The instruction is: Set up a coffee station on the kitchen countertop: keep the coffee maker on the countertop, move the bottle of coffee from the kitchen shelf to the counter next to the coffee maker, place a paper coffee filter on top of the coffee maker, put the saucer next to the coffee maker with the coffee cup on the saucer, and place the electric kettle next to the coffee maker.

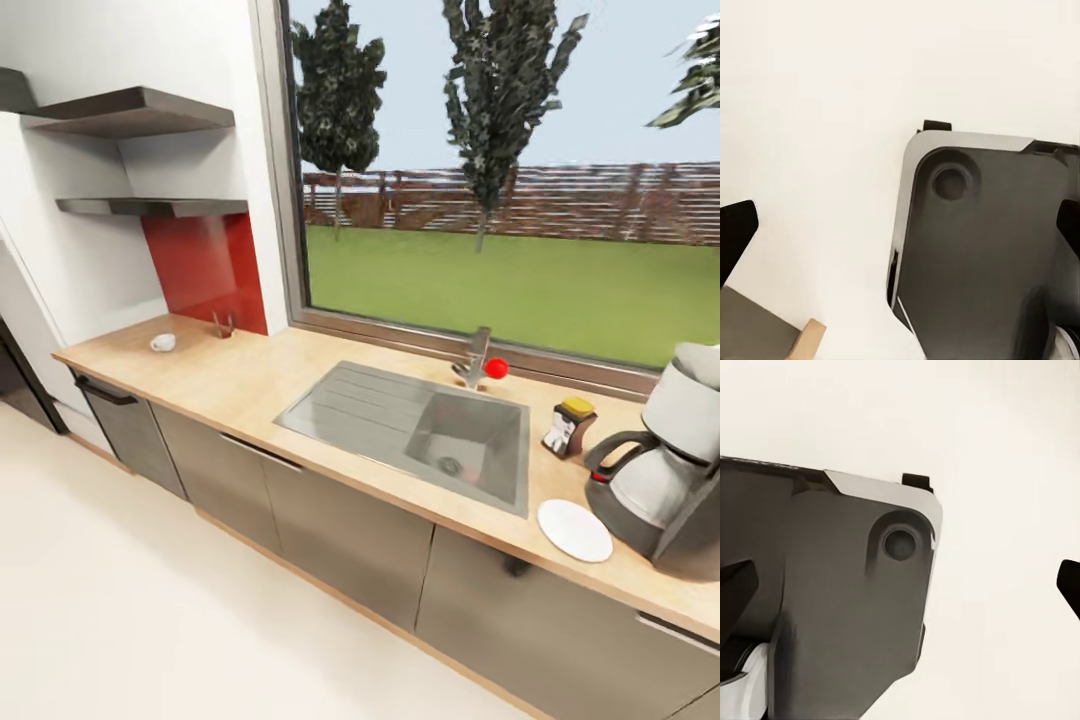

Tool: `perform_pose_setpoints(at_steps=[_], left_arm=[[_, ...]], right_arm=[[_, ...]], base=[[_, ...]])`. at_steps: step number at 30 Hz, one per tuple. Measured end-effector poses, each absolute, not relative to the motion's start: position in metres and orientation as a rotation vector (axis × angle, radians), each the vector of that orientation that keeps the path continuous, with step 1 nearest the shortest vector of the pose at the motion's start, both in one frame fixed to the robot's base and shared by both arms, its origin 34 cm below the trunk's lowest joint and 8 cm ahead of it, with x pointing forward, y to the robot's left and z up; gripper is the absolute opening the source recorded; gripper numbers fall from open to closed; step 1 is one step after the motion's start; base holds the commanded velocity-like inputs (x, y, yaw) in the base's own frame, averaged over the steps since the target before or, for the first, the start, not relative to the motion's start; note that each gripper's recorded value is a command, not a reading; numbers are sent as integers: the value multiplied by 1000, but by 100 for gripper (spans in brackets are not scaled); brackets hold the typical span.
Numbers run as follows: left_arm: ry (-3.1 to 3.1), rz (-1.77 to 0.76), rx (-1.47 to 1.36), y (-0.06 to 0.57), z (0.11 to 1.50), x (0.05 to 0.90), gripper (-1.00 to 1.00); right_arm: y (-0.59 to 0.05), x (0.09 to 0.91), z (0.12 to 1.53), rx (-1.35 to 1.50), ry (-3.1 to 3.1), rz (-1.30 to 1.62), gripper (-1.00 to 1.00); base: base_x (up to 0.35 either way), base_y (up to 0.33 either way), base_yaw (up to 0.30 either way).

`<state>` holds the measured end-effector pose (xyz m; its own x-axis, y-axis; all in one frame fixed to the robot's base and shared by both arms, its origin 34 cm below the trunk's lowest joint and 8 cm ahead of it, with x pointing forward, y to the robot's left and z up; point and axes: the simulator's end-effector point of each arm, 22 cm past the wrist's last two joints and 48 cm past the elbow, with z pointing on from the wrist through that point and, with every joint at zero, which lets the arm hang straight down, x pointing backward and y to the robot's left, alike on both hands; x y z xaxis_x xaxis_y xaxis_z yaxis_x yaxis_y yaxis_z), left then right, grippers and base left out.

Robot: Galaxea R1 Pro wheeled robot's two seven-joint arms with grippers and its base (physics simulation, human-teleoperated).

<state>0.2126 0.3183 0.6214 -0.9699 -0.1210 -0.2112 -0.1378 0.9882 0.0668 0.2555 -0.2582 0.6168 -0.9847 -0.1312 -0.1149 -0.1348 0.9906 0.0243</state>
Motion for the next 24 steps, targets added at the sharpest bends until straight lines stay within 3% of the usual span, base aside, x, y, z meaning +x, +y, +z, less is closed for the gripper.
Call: perform_pose_setpoints(at_steps=[24], left_arm=[[2949, 123, -192, 318, 619, 203, 100]], right_arm=[[-255, 244, 613, -206, 3048, 55, 100]], base=[[210, 268, 220]])
